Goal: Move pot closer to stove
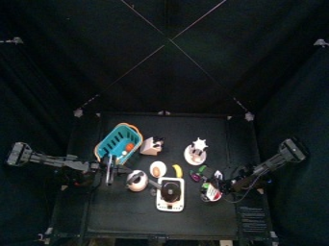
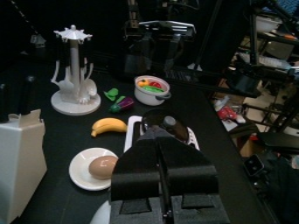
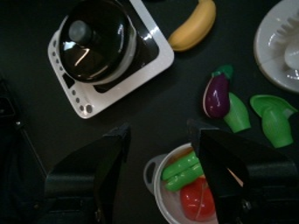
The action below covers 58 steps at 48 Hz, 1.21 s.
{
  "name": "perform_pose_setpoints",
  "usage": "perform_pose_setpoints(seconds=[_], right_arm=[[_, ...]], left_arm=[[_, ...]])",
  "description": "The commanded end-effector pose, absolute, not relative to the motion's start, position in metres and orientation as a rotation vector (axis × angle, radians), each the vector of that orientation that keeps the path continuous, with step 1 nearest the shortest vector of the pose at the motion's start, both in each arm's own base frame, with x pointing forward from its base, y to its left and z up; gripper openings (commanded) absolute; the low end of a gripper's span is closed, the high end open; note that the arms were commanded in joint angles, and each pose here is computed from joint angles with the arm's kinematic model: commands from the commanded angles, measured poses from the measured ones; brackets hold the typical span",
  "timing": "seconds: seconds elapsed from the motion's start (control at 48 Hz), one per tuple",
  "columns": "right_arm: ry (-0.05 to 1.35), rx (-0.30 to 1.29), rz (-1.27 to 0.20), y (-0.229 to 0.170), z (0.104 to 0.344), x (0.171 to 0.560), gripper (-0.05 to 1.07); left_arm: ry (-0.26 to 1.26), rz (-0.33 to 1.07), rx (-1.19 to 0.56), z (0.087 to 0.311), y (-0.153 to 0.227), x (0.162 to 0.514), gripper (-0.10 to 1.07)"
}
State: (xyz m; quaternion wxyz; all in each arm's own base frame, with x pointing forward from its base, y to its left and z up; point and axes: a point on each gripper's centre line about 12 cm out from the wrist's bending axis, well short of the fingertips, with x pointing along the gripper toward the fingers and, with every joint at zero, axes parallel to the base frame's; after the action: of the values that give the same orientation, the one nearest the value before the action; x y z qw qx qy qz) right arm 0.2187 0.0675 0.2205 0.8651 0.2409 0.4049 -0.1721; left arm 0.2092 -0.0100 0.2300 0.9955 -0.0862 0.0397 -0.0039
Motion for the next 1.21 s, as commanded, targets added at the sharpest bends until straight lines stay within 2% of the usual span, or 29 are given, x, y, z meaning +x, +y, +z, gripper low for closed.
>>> perform_pose_setpoints(seconds=[0.0,0.167,0.292,0.521,0.646,0.729,1.188], right_arm=[[0.840,0.514,-0.342,0.069,0.222,0.218,0.87],[0.842,0.513,-0.336,0.068,0.218,0.218,0.87],[0.846,0.509,-0.344,0.065,0.212,0.217,0.87],[0.850,0.517,-0.339,0.062,0.204,0.217,0.87],[0.855,0.520,-0.335,0.062,0.198,0.217,0.87],[0.855,0.521,-0.325,0.063,0.197,0.218,0.87],[0.868,0.521,-0.325,0.064,0.191,0.222,0.87]], left_arm=[[0.072,-0.012,-0.182,0.233,-0.012,0.211,-0.02],[0.115,-0.068,-0.165,0.228,-0.024,0.214,0.03],[0.187,-0.088,-0.154,0.225,-0.029,0.222,0.21],[0.268,-0.094,-0.138,0.225,-0.035,0.244,0.65],[0.285,-0.106,-0.104,0.224,-0.037,0.254,0.79],[0.292,-0.114,-0.085,0.225,-0.039,0.263,0.82],[0.328,-0.114,-0.057,0.219,-0.042,0.291,0.82]])
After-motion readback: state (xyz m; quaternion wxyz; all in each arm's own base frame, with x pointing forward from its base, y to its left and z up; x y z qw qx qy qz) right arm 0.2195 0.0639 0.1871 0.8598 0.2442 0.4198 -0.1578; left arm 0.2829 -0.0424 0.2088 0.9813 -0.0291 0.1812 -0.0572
